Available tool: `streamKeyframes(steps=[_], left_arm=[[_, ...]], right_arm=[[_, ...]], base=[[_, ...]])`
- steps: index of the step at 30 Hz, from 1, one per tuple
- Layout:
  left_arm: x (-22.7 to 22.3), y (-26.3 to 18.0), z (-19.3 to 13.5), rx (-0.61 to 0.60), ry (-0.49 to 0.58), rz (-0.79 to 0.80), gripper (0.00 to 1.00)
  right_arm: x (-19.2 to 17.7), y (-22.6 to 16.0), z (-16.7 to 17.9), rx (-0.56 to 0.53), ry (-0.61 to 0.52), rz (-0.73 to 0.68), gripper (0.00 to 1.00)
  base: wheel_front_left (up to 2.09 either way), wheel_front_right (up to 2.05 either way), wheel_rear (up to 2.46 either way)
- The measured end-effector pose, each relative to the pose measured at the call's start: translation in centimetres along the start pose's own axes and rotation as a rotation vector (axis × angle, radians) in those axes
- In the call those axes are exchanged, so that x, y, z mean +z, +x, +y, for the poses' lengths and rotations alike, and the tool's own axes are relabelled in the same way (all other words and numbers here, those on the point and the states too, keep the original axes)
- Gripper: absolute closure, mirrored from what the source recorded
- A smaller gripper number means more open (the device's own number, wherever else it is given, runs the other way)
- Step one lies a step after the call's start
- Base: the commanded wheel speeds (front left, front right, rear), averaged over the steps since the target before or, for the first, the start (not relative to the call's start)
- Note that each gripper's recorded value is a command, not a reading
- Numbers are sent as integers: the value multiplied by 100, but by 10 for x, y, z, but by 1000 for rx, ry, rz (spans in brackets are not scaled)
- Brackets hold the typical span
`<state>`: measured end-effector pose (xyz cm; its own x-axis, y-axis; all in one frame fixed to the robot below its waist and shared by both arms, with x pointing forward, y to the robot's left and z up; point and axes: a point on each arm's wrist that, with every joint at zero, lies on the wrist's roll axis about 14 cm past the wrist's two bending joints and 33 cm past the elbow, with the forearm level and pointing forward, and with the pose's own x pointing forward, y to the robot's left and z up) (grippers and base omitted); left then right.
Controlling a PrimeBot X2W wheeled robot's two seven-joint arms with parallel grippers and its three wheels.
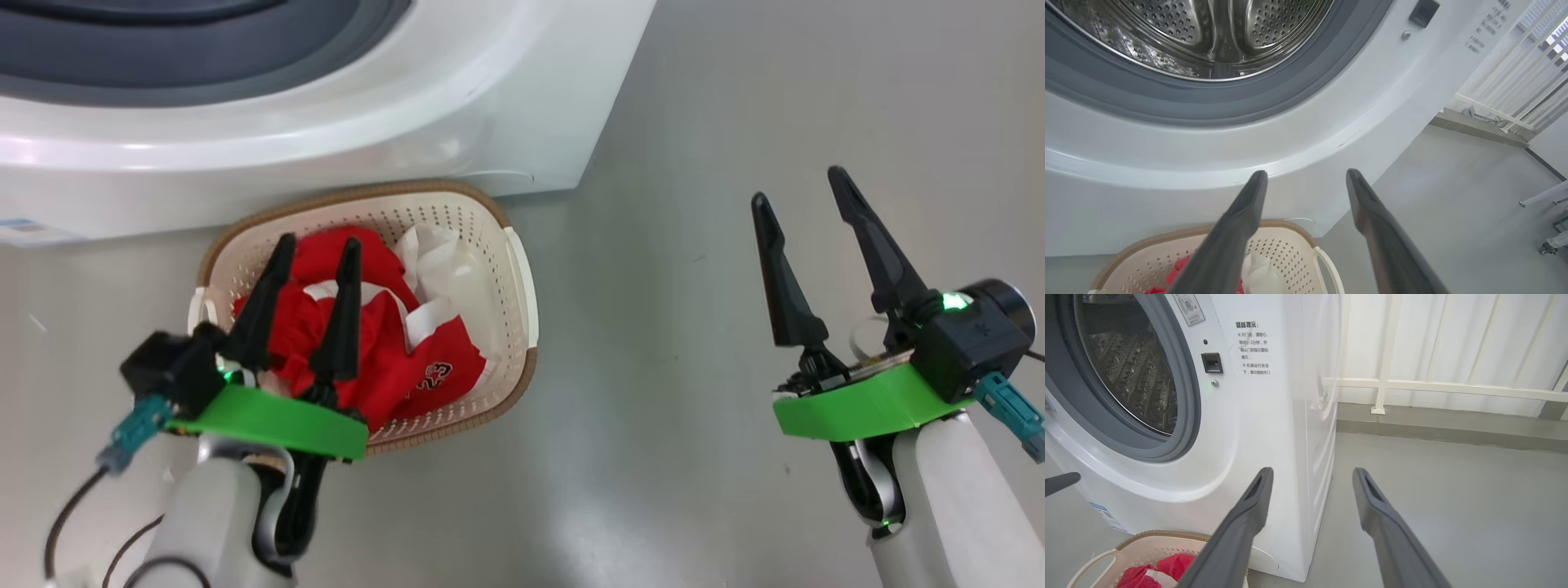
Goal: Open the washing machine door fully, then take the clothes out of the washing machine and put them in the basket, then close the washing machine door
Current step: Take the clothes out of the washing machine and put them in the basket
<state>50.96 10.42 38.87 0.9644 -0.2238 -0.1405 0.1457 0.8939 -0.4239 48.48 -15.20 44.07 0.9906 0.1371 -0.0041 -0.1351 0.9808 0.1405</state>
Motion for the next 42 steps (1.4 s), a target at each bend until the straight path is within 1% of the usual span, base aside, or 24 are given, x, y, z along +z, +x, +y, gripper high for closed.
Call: streamKeyframes(steps=[3, 8, 17, 24, 30, 33, 42], left_arm=[[21, -9, -6, -3, 32, -64, 0], [39, -27, -14, -11, 68, -112, 0], [74, -59, -7, 56, 100, -203, 0], [87, -88, 2, 109, 109, -233, 0], [100, -116, 12, 159, 126, -268, 0], [100, -129, 11, 172, 153, -269, 0], [97, -163, 9, 182, 164, -266, 0]], right_arm=[[1, -7, -3, -14, -1, 6, 0], [9, -14, -3, -18, -2, -4, 0], [26, -32, -3, -33, -3, -27, 0], [38, -50, -3, -46, -5, -46, 0], [48, -73, -7, -67, -8, -60, 0], [54, -83, -8, -76, -9, -71, 0], [64, -122, -13, -112, -9, -97, 0]], base=[[0, 0, 0], [0, 0, 0], [0, 0, 0], [0, 0, 0], [0, 0, 0], [0, 0, 0], [0, 0, 0]])
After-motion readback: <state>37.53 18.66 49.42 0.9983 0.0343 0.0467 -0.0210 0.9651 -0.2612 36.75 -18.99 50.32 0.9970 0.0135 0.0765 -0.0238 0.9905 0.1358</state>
